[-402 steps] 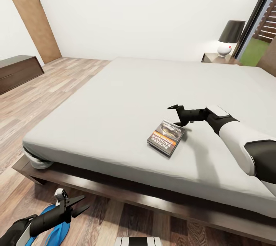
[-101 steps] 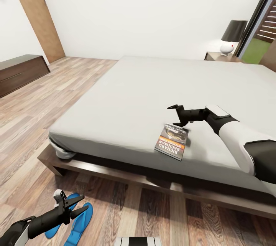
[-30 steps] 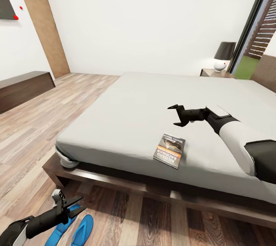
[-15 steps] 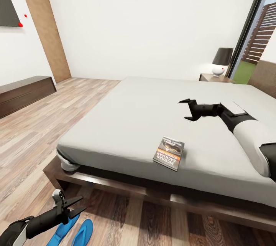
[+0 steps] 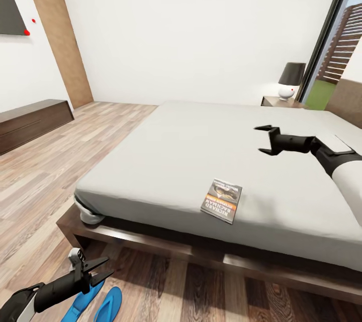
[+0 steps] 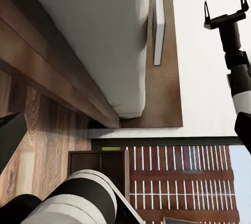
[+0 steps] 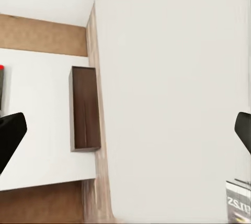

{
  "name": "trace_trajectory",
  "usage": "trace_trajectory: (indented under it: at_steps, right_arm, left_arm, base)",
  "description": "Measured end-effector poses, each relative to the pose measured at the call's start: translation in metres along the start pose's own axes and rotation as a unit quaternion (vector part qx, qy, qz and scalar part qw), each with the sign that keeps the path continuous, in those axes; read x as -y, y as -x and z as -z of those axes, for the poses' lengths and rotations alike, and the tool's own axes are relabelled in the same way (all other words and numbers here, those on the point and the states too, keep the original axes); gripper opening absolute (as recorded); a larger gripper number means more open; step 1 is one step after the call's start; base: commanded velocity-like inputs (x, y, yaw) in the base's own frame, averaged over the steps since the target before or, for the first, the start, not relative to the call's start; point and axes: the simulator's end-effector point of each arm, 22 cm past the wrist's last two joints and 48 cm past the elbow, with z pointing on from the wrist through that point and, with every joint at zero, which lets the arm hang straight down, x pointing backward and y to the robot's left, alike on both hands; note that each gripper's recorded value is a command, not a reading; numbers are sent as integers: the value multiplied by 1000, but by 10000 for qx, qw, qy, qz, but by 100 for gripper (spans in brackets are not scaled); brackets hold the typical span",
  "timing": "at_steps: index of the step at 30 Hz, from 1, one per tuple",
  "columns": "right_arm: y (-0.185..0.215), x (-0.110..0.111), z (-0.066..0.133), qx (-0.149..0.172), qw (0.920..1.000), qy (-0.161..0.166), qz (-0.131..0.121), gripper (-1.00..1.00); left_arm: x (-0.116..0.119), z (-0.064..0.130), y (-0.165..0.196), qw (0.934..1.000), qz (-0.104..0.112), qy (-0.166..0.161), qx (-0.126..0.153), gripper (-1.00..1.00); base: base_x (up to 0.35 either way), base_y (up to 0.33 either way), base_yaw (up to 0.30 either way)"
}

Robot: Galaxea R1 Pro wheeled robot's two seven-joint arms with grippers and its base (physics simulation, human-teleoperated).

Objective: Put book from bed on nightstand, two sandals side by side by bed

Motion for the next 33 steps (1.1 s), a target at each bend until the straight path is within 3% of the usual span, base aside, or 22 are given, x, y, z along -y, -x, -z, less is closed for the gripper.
trace_trajectory:
  at_steps: [19, 24, 33]
  right_arm:
    - [-1, 13, 23, -292, 9991, 275, -145, 100]
    - [-2, 7, 35, -299, 9987, 376, -139, 100]
    - [3, -7, 40, -325, 9984, 444, -158, 100]
  left_arm:
    - [0, 0, 0, 10000, -2, 0, 3, 100]
    - [9, 0, 2, 9999, -91, -48, 12, 100]
    - [29, -1, 8, 9999, -93, -50, 12, 100]
  base:
    - [0, 0, 0]
    - [0, 0, 0]
    - [0, 0, 0]
